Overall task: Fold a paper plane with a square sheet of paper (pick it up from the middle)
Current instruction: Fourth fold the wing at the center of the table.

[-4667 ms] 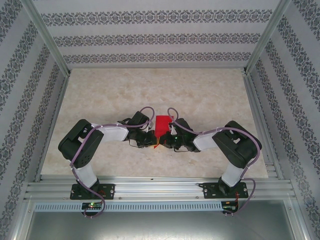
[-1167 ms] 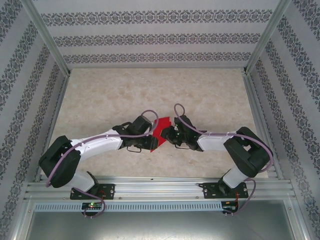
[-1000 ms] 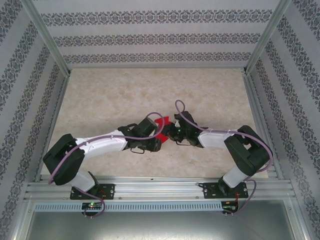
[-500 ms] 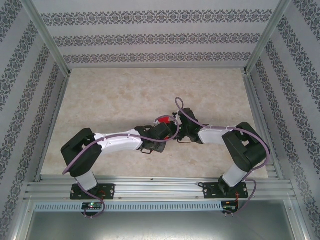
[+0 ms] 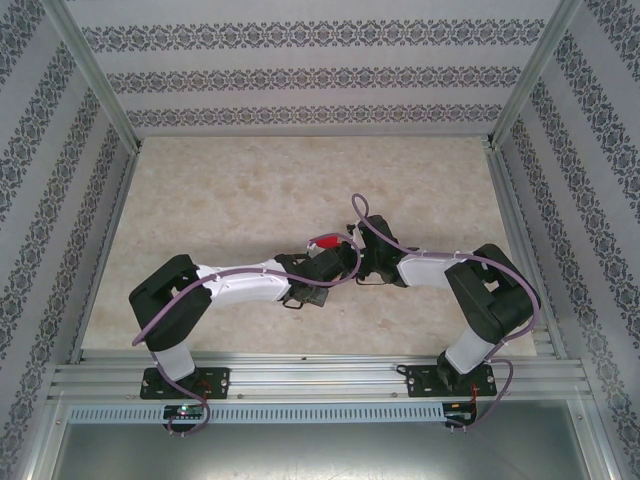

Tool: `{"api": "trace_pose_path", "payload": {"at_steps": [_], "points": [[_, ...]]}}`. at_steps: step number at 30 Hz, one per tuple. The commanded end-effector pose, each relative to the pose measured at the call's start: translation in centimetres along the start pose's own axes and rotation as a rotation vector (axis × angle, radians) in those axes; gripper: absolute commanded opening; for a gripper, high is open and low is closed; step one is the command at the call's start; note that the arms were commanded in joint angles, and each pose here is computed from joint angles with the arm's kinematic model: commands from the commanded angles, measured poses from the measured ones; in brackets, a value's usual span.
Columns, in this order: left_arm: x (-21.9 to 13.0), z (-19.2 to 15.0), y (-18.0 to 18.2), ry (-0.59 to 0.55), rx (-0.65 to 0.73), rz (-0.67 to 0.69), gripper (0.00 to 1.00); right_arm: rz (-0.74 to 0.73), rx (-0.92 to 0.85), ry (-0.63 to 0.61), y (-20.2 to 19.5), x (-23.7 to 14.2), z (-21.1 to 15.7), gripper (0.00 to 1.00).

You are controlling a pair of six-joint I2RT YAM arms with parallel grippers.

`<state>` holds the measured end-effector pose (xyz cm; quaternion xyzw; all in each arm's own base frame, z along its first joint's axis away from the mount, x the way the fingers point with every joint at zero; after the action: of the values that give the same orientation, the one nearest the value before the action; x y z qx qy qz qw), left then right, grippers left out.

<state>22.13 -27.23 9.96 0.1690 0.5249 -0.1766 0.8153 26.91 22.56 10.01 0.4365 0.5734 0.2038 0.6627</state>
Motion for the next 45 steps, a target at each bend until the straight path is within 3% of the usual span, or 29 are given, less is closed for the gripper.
{"api": "trace_pose_path", "payload": {"at_steps": [1, 18, 32, 38, 45], "points": [[0.1, -0.5, -0.1, 0.022, 0.015, 0.028, 0.37, 0.010, -0.007, 0.002, 0.2, 0.0, 0.3, 0.23], [0.5, -0.8, 0.0, 0.026, 0.016, 0.039, 0.27, 0.003, -0.005, -0.002, 0.0, 0.0, 0.2, 0.23], [0.4, -1.0, 0.2, 0.000, -0.012, -0.007, 0.12, 0.012, -0.027, -0.048, 0.5, -1.6, 0.4, 0.26], [-0.1, -0.7, 0.6, -0.051, -0.075, -0.153, 0.11, -0.014, -0.068, -0.123, 0.9, -4.3, 0.5, 0.36], [-0.5, -0.5, 1.4, -0.097, -0.155, -0.322, 0.10, -0.002, -0.103, -0.144, 1.2, -5.7, 0.0, 0.37]]}}
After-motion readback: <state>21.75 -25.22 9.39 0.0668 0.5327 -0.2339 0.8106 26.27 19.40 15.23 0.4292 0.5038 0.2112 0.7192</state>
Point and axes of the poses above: each hand's point on the last joint's axis, 136 mm out from that joint toward the fingers, its own x axis out along the fingers, its own y axis along the line the jaws close on, z = x × y, the point moved 7 cm from there along -x, back along the fingers, and after that the axes turned 11 degrees about x, right-handed, at the moved point
